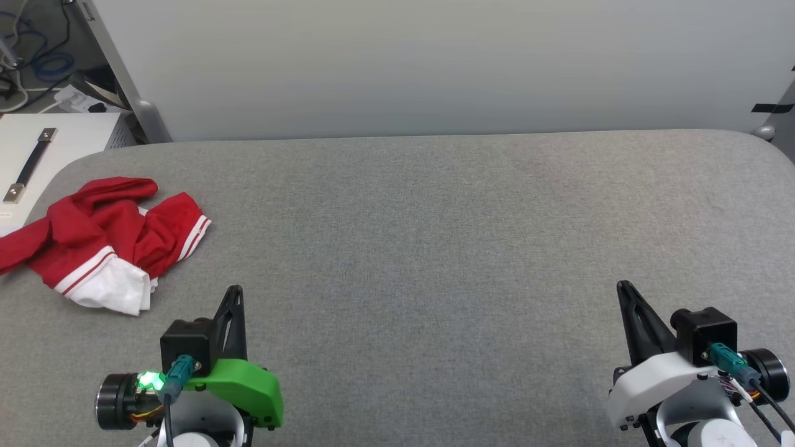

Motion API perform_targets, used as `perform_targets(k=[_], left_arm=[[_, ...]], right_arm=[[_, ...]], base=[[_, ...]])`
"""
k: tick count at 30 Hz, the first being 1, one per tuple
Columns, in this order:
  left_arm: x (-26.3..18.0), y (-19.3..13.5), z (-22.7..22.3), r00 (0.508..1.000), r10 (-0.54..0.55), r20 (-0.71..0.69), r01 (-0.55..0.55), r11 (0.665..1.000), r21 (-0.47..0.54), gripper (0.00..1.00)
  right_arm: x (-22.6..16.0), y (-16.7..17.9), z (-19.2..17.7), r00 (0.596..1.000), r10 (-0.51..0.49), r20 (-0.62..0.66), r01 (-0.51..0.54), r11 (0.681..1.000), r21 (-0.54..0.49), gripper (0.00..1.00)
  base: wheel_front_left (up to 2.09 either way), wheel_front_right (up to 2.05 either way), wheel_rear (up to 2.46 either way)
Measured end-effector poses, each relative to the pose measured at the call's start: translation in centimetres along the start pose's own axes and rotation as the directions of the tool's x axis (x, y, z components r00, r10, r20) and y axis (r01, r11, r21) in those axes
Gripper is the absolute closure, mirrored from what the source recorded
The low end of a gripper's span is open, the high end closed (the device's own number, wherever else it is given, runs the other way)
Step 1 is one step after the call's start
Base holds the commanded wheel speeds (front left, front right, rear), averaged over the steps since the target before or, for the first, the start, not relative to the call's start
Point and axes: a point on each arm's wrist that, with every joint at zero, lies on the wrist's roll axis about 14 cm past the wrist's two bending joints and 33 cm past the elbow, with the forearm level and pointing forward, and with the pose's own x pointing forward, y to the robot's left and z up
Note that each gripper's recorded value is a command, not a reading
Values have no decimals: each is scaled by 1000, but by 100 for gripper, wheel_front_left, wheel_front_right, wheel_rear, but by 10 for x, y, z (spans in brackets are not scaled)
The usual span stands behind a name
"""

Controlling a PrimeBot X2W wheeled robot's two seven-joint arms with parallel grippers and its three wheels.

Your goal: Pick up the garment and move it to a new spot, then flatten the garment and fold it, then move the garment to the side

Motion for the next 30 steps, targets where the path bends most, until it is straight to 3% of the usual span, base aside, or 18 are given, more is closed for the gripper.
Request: perform_targets(k=[2,3,30], left_arm=[[0,0,0,1000,0,0,0,1000,0,100],[0,0,0,1000,0,0,0,1000,0,0],[-1,-1,-3,1000,-4,11,4,999,-36,0]], right_arm=[[0,0,0,1000,0,0,0,1000,0,100],[0,0,0,1000,0,0,0,1000,0,0],[0,-4,1,1000,-11,26,10,1000,23,0]], base=[[0,0,0],[0,0,0],[0,0,0]])
